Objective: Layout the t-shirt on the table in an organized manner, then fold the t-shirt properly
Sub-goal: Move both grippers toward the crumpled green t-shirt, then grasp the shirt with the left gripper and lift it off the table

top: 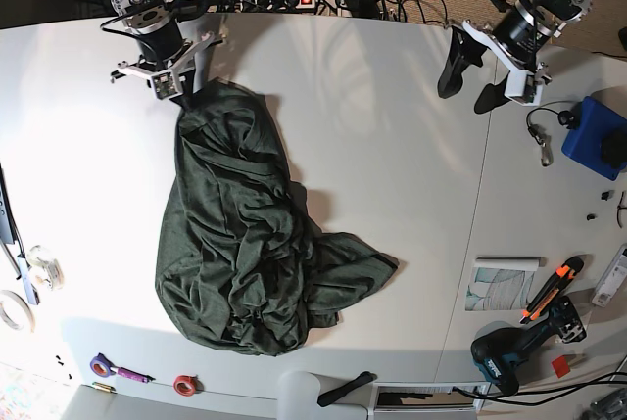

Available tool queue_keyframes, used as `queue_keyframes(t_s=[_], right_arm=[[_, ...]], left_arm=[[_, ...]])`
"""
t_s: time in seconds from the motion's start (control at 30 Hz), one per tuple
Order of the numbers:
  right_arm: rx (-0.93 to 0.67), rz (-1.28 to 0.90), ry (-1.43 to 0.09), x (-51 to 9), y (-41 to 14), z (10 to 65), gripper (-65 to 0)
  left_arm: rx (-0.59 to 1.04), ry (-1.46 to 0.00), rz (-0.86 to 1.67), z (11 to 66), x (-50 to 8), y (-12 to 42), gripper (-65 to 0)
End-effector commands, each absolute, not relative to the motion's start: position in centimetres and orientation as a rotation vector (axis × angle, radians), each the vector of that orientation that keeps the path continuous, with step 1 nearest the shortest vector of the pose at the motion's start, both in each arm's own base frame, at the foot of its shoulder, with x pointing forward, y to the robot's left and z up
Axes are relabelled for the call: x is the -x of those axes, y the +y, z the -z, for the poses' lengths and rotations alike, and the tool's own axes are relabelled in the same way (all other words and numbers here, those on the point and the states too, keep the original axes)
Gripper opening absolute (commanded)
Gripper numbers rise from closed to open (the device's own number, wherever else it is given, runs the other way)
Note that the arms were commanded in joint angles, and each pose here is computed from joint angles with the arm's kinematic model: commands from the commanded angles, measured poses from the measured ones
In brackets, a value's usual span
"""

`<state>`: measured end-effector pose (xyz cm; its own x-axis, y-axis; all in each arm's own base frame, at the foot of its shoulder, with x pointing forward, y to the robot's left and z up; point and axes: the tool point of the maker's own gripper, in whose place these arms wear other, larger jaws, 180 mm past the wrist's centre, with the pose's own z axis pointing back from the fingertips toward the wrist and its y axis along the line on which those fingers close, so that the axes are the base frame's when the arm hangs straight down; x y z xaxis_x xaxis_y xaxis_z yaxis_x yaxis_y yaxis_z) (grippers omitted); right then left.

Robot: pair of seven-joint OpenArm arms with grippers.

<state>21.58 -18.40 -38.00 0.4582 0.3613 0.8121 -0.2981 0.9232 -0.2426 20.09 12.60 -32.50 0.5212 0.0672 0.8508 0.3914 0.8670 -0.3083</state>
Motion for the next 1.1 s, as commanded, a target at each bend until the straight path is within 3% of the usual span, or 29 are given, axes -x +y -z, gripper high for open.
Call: queue_keyframes(t_s=[0.0,0.07,0.37,0.63,1.07], right_arm=[[0.052,-0.421,-1.06,-21.9,-17.9,37.0,-65.0],[0.012,-0.45,-1.049,-21.6,-16.9,37.3,-65.0],[-0.147,-0.532,-0.972,-18.1,-11.3,39.4,-65.0],[-0.117,-0.713,-0.908,-16.3,-8.8,40.9,-65.0],[-0.088,-0.746,-0.854,-15.0,-9.2,41.8,-65.0]], left_arm=[[0.528,-1.045,0.202,31.5,-20.8,12.6,-31.7],[0.559,-1.035,0.192,31.3,-21.6,12.3,-34.2],[0.662,-1.034,0.218,30.9,-25.3,10.2,-34.2],[0.727,-0.919,0.417,33.8,-27.0,1.8,-34.2],[0.854,-0.85,0.504,34.6,-33.1,-7.8,-34.2]])
